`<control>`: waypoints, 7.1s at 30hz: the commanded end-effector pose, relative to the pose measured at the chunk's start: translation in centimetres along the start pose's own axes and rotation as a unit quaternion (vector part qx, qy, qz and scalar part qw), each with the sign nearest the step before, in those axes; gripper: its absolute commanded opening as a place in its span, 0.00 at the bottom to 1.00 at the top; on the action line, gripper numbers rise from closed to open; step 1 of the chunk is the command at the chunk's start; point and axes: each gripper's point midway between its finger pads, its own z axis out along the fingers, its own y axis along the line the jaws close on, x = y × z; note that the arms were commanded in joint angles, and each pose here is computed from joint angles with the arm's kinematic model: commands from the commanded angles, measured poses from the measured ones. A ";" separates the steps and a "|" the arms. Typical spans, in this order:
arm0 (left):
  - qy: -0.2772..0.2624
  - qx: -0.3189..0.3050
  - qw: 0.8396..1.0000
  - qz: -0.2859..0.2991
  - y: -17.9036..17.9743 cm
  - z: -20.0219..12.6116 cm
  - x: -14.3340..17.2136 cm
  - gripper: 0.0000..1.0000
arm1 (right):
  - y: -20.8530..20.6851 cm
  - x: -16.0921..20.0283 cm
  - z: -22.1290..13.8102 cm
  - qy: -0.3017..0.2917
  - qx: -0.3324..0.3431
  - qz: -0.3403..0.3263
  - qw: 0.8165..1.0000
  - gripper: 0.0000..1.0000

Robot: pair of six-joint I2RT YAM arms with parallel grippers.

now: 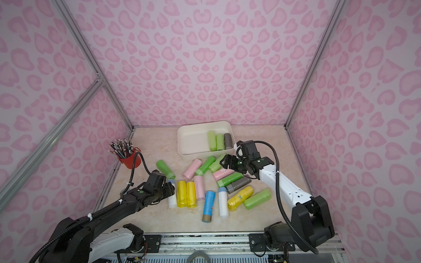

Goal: Put the roll of trash bags into the storage box
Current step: Pick up the roll of trash bags from the center of the board, then place the roll of trash bags in the storage box, then pick up the roll of trash bags from the center of the board.

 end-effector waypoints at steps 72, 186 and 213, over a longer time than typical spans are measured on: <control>-0.144 0.171 0.969 0.110 -26.5 4.8 -23.8 0.23 | -2.6 0.4 -2.3 -0.004 -0.019 0.029 0.999 0.91; -0.210 0.103 0.964 0.128 -13.0 -9.0 -10.9 1.00 | -10.4 5.2 -5.2 0.035 0.185 0.068 0.980 0.91; -0.149 0.322 0.910 0.214 -18.3 -11.0 -4.5 1.00 | -16.3 10.8 -9.1 0.014 0.272 0.241 0.932 0.98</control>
